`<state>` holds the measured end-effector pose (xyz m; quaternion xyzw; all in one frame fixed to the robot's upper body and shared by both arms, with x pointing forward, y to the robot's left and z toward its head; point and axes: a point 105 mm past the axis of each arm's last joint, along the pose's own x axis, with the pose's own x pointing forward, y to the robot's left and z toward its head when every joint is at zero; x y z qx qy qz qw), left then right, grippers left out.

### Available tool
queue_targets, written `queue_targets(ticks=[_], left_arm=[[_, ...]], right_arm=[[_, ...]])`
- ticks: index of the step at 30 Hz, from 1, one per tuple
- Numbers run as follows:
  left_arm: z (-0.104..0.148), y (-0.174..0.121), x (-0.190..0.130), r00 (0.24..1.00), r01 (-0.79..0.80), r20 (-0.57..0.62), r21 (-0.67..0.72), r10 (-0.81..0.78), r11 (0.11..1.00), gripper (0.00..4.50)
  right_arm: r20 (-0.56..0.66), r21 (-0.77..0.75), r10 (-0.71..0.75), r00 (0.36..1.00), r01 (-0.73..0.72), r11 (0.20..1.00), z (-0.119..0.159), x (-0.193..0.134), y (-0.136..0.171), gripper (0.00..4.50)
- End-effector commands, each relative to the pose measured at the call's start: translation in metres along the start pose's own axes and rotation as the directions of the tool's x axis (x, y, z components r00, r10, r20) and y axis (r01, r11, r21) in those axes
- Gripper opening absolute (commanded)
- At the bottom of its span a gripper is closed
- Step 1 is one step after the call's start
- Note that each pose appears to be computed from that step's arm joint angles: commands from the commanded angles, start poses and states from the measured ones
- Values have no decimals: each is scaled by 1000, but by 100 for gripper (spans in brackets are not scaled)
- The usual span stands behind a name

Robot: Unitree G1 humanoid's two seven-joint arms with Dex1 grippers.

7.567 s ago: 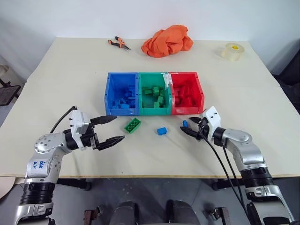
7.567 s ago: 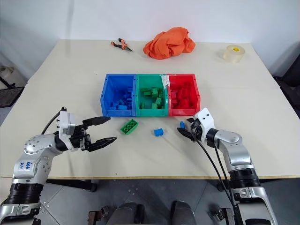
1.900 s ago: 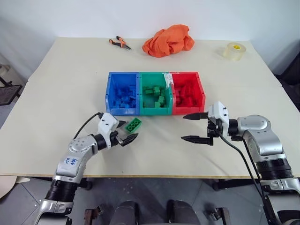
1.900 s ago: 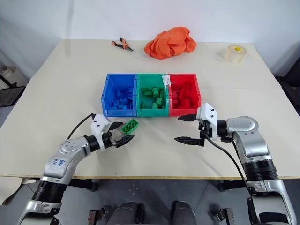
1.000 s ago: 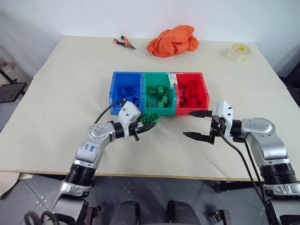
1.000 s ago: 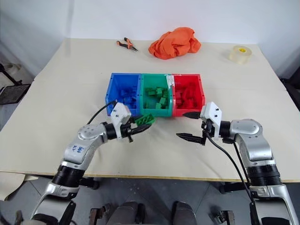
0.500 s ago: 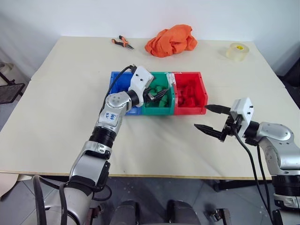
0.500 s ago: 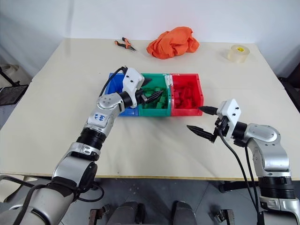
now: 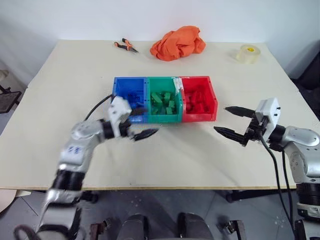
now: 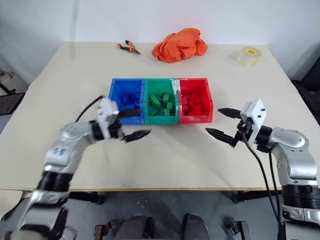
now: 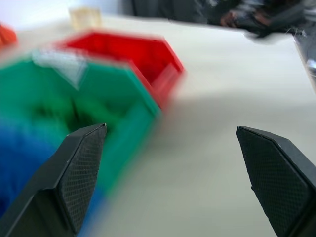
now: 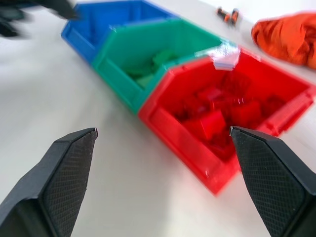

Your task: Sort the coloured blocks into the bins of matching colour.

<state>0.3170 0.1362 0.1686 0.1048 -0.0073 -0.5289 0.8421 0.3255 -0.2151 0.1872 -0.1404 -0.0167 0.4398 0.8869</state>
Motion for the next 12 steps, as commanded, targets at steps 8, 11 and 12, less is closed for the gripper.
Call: queue_targets(ticks=[8, 11, 12], left_arm=[[-5, 21, -96, 982, -173, -89, -32, 169, 984, 447], [-5, 26, -104, 977, -192, -98, -28, 188, 981, 447], [-5, 27, -106, 977, -193, -95, -28, 189, 981, 447]], right_arm=[[-84, -17, 48, 995, -50, 999, -8, -13, -22, 450], [-89, -15, 52, 995, -54, 998, -10, -14, -26, 450], [-88, -16, 53, 995, -54, 998, -10, -13, -27, 450]])
